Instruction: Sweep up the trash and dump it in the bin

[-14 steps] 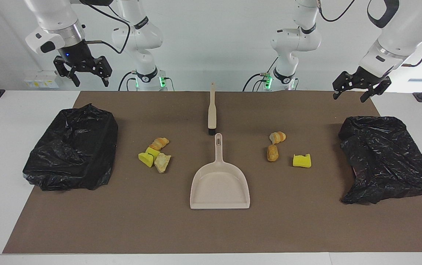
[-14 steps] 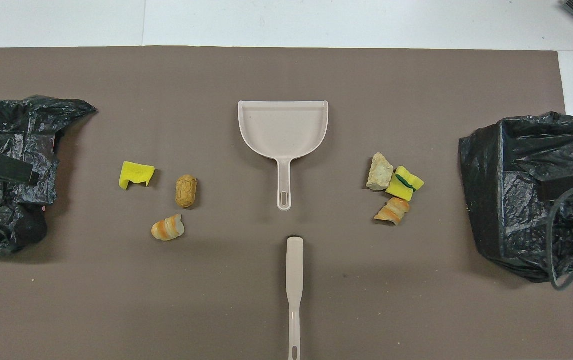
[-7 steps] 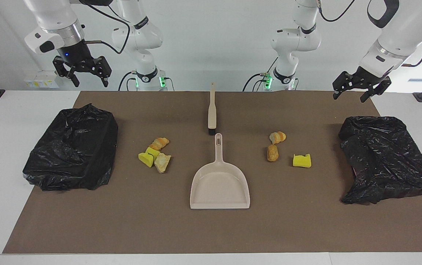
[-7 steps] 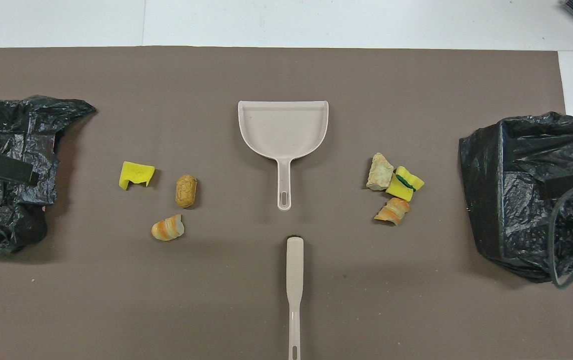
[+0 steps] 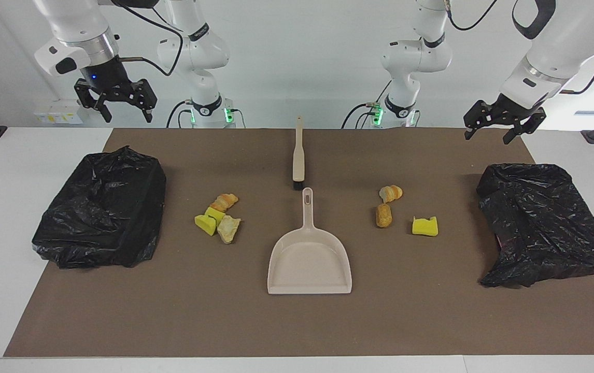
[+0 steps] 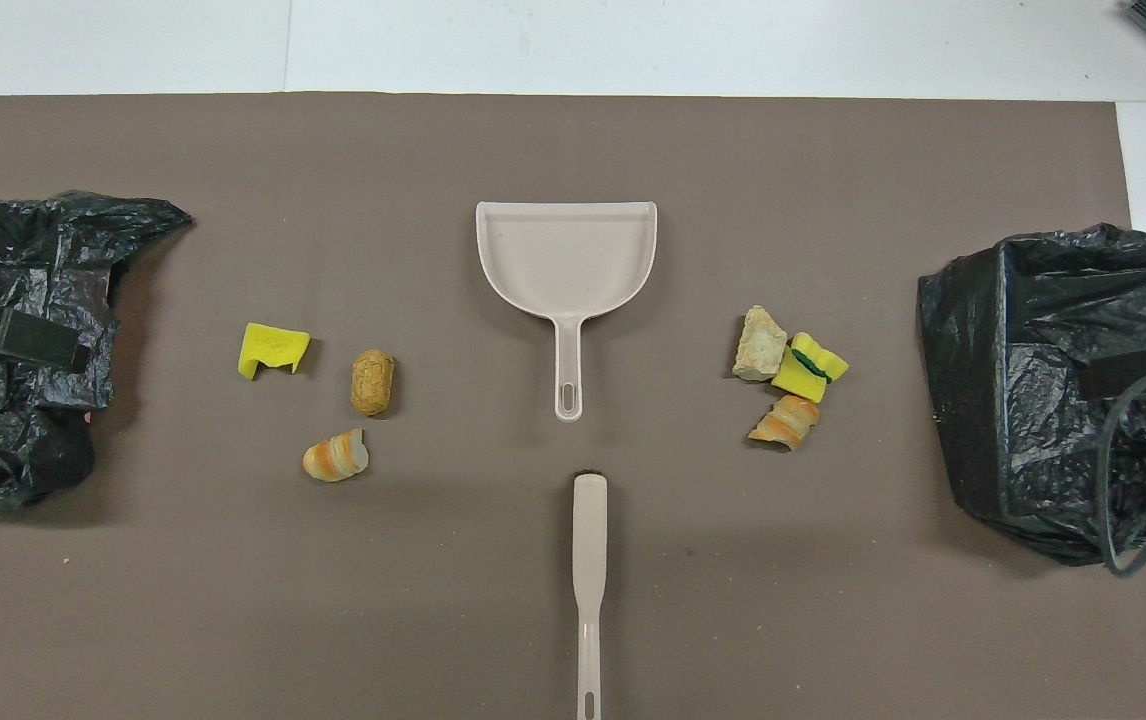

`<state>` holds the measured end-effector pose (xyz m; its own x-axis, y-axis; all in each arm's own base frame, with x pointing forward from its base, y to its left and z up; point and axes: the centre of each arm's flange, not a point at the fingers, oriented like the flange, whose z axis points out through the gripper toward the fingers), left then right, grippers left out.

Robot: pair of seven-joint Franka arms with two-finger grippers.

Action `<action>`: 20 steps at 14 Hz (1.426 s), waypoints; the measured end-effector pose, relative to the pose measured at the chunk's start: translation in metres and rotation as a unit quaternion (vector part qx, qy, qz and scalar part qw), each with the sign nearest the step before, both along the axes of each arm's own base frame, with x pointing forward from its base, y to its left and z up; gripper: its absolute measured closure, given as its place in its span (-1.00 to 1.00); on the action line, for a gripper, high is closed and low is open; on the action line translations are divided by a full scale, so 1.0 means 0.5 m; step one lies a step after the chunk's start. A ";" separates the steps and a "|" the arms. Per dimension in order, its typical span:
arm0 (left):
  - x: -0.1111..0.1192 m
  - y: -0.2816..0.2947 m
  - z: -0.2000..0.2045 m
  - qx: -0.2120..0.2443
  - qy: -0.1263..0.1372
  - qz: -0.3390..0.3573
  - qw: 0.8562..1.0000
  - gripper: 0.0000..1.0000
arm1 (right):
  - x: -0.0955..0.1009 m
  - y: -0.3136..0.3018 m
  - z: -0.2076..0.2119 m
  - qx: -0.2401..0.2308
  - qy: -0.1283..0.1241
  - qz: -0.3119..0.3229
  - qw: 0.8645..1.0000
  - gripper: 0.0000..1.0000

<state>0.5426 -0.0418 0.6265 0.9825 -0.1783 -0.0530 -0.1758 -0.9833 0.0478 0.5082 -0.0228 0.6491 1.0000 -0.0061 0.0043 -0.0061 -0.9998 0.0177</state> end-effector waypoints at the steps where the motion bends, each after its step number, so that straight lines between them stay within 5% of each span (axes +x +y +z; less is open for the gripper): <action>1: -0.002 -0.020 0.000 0.001 0.000 -0.001 1.000 -1.00 | 0.000 0.000 0.000 0.000 0.000 0.000 1.000 -1.00; 9: -0.072 -0.281 0.012 0.010 0.000 -0.011 1.000 -1.00 | 0.000 -0.001 0.000 0.000 0.000 -0.001 1.000 -1.00; 20: -0.323 -0.616 -0.033 0.032 0.033 -0.058 0.997 -1.00 | -0.001 -0.007 -0.002 0.000 0.002 -0.002 1.000 -1.00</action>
<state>0.3812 -0.3496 0.6099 0.9497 -0.2842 -0.1313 -0.2866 -0.9580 0.0006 0.5079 -0.0265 0.6481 1.0000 -0.0096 0.0007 -0.0096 -0.9998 0.0168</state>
